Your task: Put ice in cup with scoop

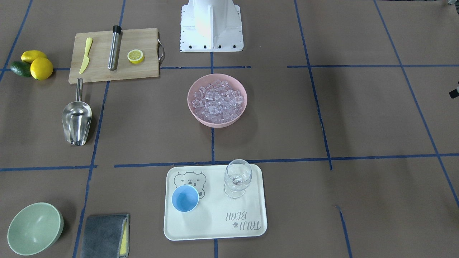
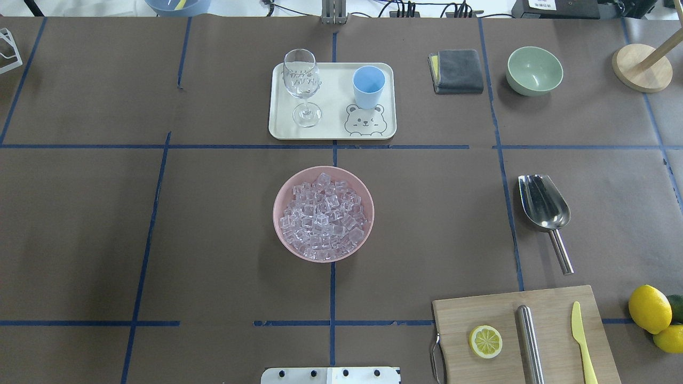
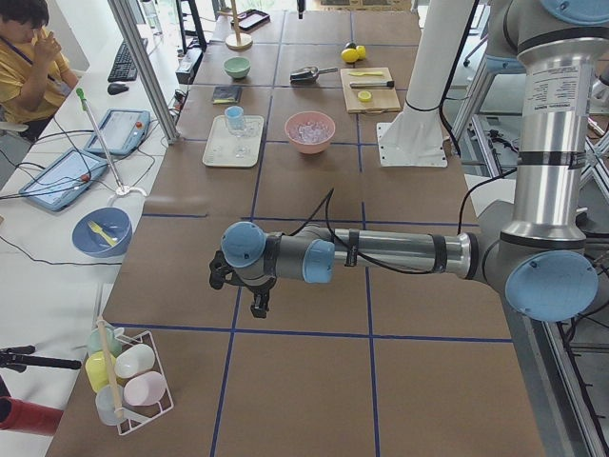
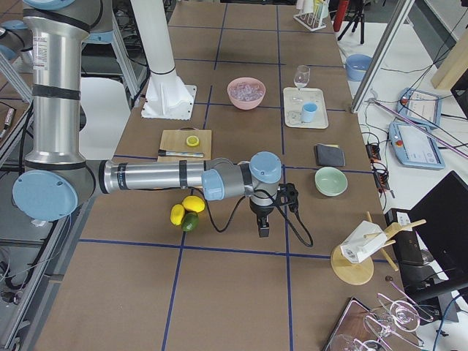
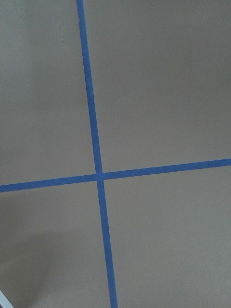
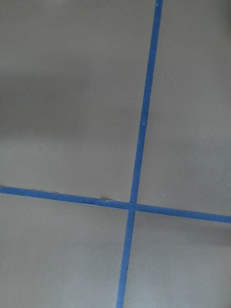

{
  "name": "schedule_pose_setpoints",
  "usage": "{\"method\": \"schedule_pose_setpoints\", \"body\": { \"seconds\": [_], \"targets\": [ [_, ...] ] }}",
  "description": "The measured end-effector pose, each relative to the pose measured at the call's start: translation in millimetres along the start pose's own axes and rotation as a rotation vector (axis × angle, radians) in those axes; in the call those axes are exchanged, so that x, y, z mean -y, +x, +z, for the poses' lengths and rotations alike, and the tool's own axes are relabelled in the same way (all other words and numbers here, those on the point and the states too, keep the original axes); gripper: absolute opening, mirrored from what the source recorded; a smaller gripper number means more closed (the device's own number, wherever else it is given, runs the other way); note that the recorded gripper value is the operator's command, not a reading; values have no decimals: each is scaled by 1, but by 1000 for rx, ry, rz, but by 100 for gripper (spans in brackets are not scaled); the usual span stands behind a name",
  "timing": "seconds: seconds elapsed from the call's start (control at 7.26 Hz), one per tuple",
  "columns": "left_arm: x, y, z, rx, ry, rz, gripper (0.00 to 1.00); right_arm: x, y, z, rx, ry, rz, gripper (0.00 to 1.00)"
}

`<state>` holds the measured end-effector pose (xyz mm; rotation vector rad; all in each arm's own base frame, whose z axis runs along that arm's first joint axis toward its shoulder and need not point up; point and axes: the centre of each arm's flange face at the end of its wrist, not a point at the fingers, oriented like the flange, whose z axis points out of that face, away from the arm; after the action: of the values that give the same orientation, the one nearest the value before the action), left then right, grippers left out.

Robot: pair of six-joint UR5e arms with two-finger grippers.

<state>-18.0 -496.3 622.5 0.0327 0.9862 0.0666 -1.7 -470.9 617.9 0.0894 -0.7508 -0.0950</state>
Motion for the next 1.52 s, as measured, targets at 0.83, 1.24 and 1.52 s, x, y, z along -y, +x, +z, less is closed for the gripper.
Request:
{"method": "schedule_pose_setpoints", "body": {
  "seconds": [0.83,1.24,1.52],
  "targets": [
    [9,28,-22,60,68,93,100,1,-7,-5,16,17,-19,100],
    [17,81,-1,27,114,314,100,2,-17,-7,57,42,-53,100],
    [15,131,31,-21,148,536,100,2,-34,-4,103,41,-86,100]
  ]
}}
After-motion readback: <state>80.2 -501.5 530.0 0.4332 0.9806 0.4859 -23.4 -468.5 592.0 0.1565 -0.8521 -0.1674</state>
